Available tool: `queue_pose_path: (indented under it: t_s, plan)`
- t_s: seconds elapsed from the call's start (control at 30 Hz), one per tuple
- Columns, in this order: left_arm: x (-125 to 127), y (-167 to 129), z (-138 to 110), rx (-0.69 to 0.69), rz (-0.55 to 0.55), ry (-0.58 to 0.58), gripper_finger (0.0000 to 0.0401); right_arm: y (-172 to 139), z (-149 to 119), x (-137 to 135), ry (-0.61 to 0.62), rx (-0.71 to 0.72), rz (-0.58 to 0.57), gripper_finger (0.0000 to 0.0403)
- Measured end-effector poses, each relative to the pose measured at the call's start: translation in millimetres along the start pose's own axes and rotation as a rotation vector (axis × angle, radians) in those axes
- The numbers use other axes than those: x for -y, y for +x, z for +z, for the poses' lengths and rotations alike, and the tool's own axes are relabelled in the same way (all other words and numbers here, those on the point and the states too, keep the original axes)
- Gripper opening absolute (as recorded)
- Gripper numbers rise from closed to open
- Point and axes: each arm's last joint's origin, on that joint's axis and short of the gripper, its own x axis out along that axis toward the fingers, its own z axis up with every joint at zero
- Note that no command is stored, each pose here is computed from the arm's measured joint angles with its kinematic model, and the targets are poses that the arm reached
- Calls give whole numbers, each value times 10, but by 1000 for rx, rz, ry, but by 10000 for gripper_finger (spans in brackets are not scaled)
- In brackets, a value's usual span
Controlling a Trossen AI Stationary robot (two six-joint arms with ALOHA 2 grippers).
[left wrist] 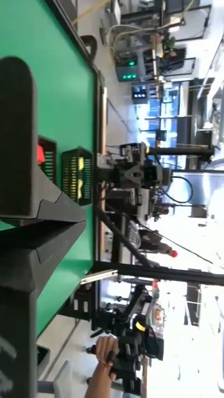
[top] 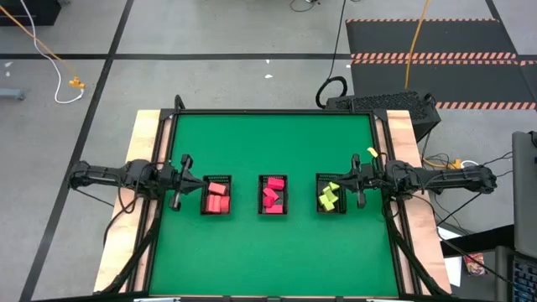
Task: Sort & place blocks by color
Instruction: Return to Home Position
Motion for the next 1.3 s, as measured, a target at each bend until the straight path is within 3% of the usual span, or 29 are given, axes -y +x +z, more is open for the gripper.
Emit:
queue_pose_path:
  t_s: [0.53,0.7,0.93,1.3]
  plan:
    - [-115,-11,-94,-99,125,14,10,-2,-48,21,-27,-53,18,0]
    - [-121,-11,-79,-82,131,16,19,3,9,19,-15,20,7,0]
    - [-125,-11,-70,-74,145,29,3,0,38,14,-43,50,14,0]
    - [-128,-14,-104,-111,150,41,30,0,-71,12,2,-67,55,0]
